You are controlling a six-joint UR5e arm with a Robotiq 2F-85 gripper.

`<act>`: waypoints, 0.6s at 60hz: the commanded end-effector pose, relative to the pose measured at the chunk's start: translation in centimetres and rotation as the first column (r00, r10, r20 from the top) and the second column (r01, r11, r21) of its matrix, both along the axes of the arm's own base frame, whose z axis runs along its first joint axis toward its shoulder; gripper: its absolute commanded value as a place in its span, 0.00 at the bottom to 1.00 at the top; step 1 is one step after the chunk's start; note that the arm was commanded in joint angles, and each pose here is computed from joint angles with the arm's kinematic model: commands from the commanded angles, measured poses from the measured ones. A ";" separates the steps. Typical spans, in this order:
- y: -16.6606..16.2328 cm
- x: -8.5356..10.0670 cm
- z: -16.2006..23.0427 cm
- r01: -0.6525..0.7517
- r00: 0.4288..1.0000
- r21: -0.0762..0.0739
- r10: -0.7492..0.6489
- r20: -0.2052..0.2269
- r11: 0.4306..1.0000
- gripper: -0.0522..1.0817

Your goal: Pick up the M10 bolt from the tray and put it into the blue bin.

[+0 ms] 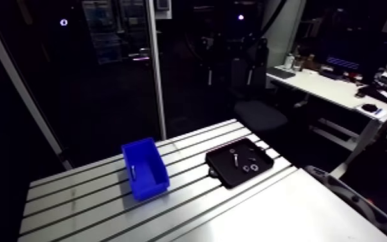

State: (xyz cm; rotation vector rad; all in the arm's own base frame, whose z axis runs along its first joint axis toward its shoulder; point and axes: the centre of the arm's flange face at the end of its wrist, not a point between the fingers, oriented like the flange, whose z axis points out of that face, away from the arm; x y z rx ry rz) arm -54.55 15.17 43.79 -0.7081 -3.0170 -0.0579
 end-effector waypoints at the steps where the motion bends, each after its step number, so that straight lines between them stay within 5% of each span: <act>1: 1.6 0.2 -3.5 0.004 1.000 -0.010 -0.004 0.018 1.000 0.05; 36: 3.6 0.4 -11.7 0.018 0.998 -0.032 -0.016 0.061 0.999 0.05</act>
